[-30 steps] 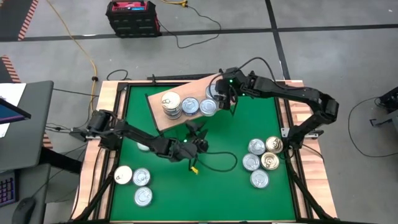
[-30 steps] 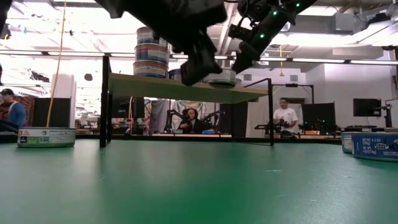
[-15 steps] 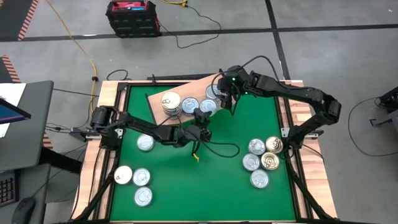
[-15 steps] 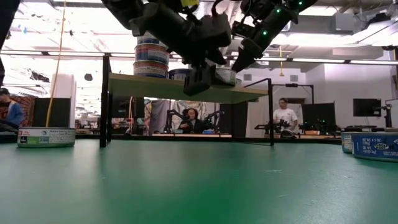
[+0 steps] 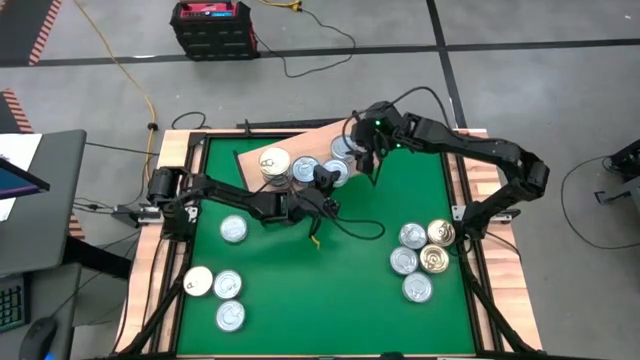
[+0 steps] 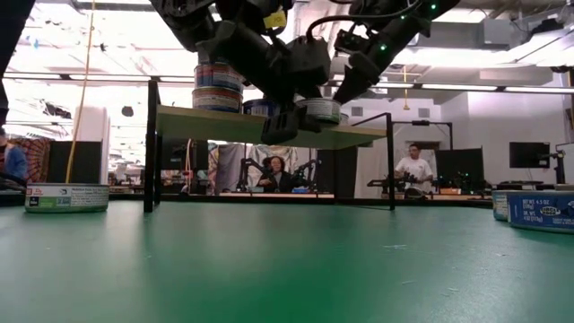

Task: Stack canned seafood by type on shelf
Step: Stack the green white tuna can on top of the green white tuna can on the shelf

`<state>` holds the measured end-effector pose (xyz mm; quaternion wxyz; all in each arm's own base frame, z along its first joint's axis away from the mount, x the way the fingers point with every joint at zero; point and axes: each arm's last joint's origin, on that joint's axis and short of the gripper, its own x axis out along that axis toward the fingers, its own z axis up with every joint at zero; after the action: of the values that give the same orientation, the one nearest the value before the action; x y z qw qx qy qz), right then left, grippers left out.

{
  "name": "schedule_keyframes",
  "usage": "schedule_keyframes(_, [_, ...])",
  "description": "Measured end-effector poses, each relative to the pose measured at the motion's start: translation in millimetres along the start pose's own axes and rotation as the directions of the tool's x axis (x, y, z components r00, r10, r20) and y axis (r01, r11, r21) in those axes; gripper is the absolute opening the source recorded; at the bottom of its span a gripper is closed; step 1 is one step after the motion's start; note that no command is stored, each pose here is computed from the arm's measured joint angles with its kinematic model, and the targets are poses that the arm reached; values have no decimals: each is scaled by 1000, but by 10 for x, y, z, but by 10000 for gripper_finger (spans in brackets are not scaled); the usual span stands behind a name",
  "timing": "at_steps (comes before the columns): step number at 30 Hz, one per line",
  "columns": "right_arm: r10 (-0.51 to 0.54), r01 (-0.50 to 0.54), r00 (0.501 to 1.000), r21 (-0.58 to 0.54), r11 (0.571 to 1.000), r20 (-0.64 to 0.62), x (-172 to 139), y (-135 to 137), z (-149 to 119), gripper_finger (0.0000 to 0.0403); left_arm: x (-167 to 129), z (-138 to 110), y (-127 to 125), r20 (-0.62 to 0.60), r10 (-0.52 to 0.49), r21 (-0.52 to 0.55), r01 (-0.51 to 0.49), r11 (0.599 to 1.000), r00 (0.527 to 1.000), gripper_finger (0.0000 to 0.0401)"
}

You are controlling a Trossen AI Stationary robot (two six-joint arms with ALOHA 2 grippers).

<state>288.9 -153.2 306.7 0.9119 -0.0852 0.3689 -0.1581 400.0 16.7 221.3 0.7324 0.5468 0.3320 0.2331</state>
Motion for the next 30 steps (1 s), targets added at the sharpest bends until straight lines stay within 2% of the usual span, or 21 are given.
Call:
schedule_keyframes(7, [-41, 41, 999, 4, 999, 10, 30, -155, -34, 285, 16, -14, 6, 3, -2, -15, 2, 1000, 1000, 245])
schedule_keyframes(11, [-53, 53, 998, -16, 998, 15, 150, -196, -48, 285, 16, -14, 7, 2, -2, -16, 2, 1000, 1000, 245])
schedule_keyframes(15, [-37, 37, 999, -19, 999, -14, 259, -183, -85, 285, 16, -13, 8, 3, -1, -27, 1, 1000, 1000, 245])
schedule_keyframes(30, [48, -50, 997, -45, 998, -56, 237, 41, -62, 285, -44, 52, -17, 41, -9, -15, 10, 1000, 999, 244])
